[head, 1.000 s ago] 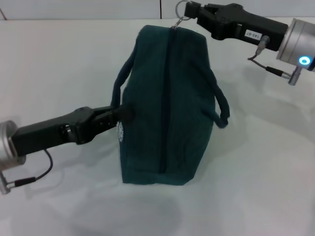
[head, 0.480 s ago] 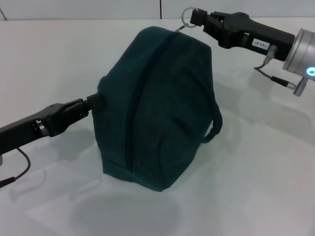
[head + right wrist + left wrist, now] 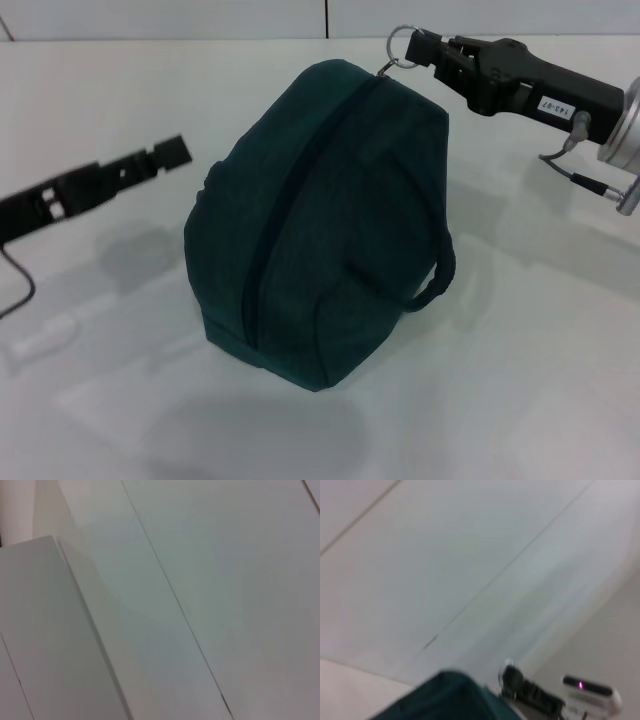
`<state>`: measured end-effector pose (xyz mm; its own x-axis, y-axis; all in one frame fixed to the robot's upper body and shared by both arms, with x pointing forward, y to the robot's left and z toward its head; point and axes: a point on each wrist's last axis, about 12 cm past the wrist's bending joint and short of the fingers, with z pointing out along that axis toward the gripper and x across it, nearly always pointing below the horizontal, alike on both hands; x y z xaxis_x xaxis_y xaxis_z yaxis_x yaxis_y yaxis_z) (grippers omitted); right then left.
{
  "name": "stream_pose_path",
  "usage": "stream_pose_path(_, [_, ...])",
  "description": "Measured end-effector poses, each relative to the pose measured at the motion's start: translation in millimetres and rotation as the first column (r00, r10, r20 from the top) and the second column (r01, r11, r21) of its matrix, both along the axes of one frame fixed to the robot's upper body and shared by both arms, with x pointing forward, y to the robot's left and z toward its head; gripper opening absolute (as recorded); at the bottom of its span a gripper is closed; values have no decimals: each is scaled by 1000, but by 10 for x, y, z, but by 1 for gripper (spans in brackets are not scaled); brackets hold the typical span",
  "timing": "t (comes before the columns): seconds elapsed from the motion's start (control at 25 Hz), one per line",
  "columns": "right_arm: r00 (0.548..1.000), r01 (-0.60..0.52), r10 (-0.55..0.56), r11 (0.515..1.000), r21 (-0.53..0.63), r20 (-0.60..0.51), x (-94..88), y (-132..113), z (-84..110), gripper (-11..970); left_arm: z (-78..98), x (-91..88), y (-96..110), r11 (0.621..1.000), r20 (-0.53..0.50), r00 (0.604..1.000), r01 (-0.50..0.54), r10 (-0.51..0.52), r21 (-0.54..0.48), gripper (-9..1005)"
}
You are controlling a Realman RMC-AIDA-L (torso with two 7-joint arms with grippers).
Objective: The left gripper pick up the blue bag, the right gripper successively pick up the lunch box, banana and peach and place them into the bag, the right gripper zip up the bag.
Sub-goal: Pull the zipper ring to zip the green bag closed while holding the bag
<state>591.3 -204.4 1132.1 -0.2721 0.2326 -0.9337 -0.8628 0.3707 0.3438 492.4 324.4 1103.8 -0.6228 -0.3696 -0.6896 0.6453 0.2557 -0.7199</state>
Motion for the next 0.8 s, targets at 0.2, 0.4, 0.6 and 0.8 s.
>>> stream_pose_path(0.2, [1000,-4,4,1000,4,7,-33,-14,-16,4,130,343,-160,999,-57,998,28,-27,16,561])
stream_pose_path(0.4, [1000,-15,15,1000,12,9,-60,-12,-21,4,215,647,-461,989,-88,991,108,-99,100,667])
stream_pose_path(0.6, [1000,-11,11,1000,24,3,-85,-29,-38,4,230,812,-713,976,-115,985,148,-130,160,796])
stream_pose_path(0.8, [1000,-6,6,999,46,7,-129,-68,-56,3,200,884,-743,978,-123,989,99,-77,183,880])
